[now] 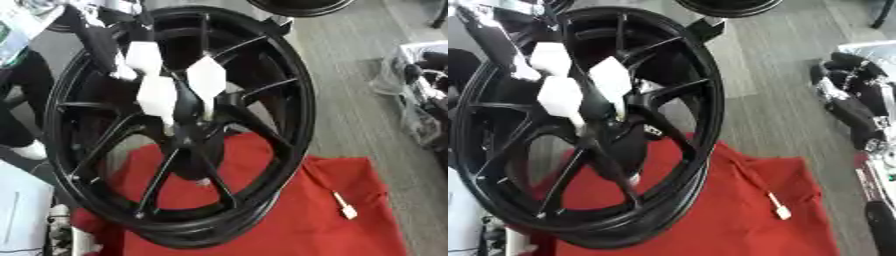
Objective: Pull the pin out of the wheel hub.
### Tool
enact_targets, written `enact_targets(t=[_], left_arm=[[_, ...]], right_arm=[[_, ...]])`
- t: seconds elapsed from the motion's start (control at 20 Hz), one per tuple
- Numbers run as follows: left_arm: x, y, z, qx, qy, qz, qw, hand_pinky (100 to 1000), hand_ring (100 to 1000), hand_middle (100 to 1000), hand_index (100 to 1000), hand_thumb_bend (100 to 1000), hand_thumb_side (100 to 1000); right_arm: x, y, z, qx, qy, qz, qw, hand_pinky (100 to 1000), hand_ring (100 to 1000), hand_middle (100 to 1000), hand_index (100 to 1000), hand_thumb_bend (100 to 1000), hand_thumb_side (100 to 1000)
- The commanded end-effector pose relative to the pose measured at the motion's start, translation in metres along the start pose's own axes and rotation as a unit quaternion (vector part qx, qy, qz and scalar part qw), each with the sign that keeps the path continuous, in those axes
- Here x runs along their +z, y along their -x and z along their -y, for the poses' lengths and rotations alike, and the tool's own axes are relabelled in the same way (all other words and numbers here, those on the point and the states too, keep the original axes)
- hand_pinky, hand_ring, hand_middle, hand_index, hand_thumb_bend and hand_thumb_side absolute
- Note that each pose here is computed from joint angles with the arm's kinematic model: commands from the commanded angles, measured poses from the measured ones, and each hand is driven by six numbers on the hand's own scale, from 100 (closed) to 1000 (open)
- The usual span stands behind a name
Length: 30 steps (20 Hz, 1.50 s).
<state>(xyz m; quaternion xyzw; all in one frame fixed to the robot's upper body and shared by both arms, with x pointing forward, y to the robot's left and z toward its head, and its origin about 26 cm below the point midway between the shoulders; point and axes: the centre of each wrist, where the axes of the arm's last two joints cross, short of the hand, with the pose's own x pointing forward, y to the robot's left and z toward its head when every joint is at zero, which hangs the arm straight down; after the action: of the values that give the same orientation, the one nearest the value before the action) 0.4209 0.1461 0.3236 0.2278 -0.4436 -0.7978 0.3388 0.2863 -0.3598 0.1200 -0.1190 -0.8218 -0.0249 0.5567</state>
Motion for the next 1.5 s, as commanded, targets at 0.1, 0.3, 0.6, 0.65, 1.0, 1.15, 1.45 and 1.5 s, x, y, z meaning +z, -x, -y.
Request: enact_targets(t=[0.1, 0.3, 0.6, 0.65, 1.0, 1.15, 1.45, 1.5], left_arm=[[0.025, 0.004, -0.018, -0.006, -0.037, -0.024, 0.999, 828, 681, 518, 333, 273, 104], [0.037, 0.003, -0.026, -0.002, -0.058, -0.027, 0.998, 828, 672, 512, 327, 260, 107], [0.071, 0.005, -0.039, 0.026, -0.110, -0.026, 0.993, 836, 670, 509, 329, 185, 112], [0.079, 0.008, -0.041, 0.037, -0.121, -0.029, 0.992, 837, 669, 508, 329, 163, 114], [0.145, 0.043, -0.029, 0.119, -0.196, -0.072, 0.971, 838, 665, 504, 330, 100, 119], [0.173, 0.061, -0.007, 0.138, -0.223, -0.121, 0.957, 835, 665, 505, 331, 100, 110], [0.226, 0.081, 0.038, 0.147, -0.288, -0.232, 0.918, 835, 665, 507, 339, 100, 102], [0.231, 0.084, 0.045, 0.154, -0.295, -0.244, 0.911, 836, 664, 507, 342, 100, 107]], right_arm=[[-0.004, -0.007, 0.004, 0.013, 0.000, 0.012, 1.000, 891, 669, 639, 734, 349, 228], [-0.004, -0.006, 0.004, 0.013, -0.001, 0.010, 1.000, 891, 669, 639, 734, 350, 229], [-0.005, -0.008, 0.004, 0.011, -0.001, 0.013, 1.000, 892, 670, 639, 735, 350, 227], [-0.005, -0.008, 0.004, 0.011, 0.000, 0.013, 1.000, 892, 670, 639, 735, 351, 226], [-0.003, -0.008, 0.007, 0.013, 0.006, 0.015, 1.000, 892, 670, 639, 735, 354, 224], [-0.003, -0.010, 0.008, 0.013, 0.010, 0.018, 1.000, 892, 670, 639, 735, 354, 223], [-0.003, -0.012, 0.009, 0.011, 0.019, 0.026, 0.999, 892, 670, 639, 735, 356, 221], [-0.003, -0.013, 0.009, 0.010, 0.021, 0.027, 0.999, 892, 670, 639, 735, 354, 222]])
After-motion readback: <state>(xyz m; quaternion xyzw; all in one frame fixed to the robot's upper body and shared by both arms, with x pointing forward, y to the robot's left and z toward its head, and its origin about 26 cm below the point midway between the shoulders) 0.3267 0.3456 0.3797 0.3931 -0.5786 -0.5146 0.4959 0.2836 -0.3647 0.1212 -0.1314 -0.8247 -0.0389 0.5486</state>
